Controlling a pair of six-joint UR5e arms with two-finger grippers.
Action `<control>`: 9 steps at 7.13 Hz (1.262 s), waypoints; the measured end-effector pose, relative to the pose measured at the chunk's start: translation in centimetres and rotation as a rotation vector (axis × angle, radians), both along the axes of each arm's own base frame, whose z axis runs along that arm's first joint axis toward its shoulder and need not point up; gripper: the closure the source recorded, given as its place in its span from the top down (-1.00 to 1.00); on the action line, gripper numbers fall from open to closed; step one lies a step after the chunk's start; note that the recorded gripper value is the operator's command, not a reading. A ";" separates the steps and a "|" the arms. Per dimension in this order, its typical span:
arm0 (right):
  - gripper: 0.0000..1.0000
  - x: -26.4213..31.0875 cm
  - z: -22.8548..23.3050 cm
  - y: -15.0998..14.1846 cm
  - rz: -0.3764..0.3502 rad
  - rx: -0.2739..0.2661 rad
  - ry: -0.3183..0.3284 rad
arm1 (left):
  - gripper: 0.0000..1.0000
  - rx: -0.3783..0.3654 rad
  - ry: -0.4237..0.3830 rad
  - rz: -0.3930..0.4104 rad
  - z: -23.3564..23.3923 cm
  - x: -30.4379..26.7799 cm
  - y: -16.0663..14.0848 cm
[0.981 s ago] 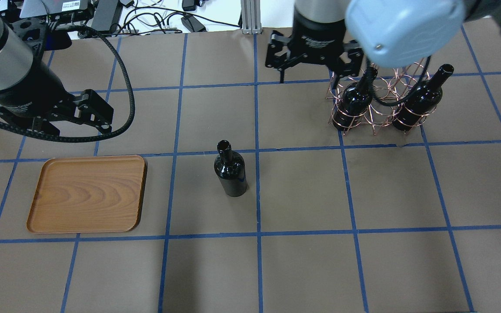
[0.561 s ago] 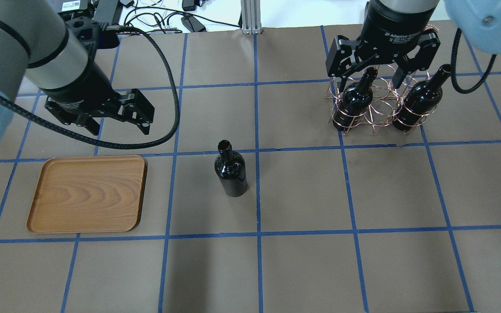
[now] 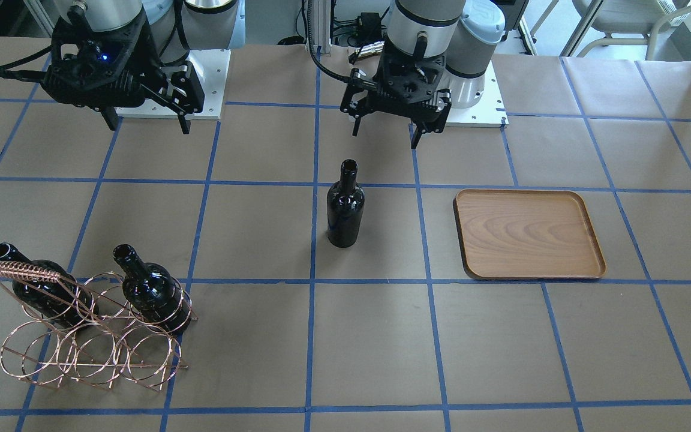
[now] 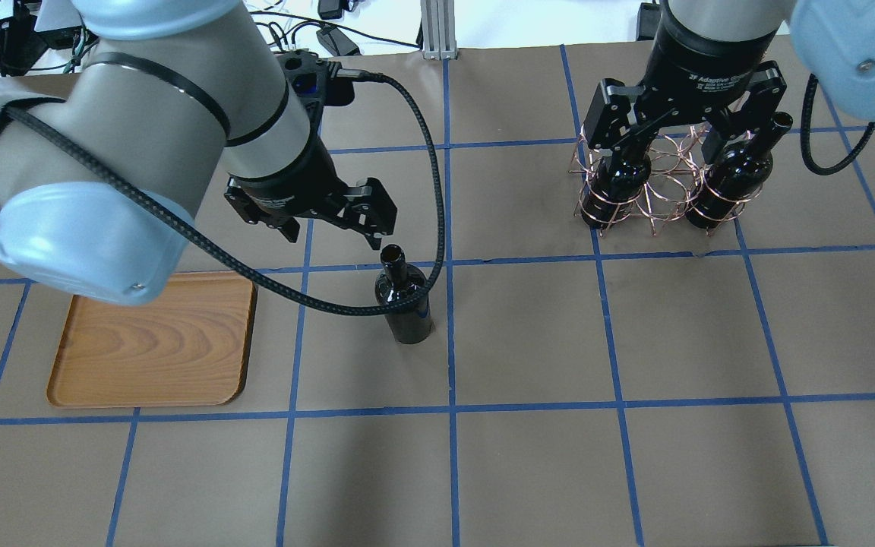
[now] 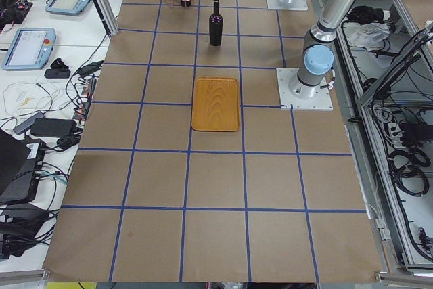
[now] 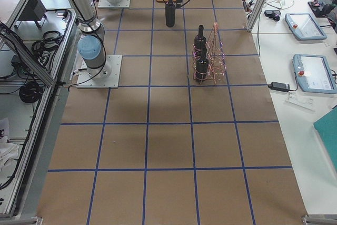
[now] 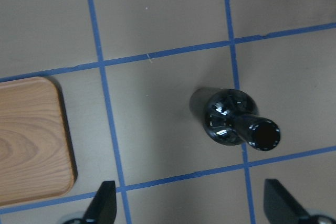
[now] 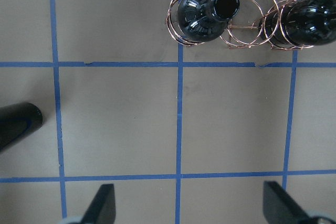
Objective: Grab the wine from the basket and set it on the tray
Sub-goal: 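Lower the left gripper onto the standing bottle's neck and grasp it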
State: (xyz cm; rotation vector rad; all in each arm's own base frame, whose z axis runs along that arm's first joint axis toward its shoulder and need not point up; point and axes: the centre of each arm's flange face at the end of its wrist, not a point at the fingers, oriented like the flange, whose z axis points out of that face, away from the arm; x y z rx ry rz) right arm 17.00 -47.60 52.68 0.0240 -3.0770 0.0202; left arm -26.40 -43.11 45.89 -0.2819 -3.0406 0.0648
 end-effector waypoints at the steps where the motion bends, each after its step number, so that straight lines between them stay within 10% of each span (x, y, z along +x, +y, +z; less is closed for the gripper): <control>1: 1.00 0.0 0.1 -0.1 0.001 -0.007 -0.001 | 1.00 0.010 0.000 -0.004 -1.2 -1.7 -0.2; 9: 1.00 0.5 0.0 -0.9 0.072 -0.042 -0.037 | 0.58 0.111 -0.034 -0.031 -9.1 -4.1 -2.4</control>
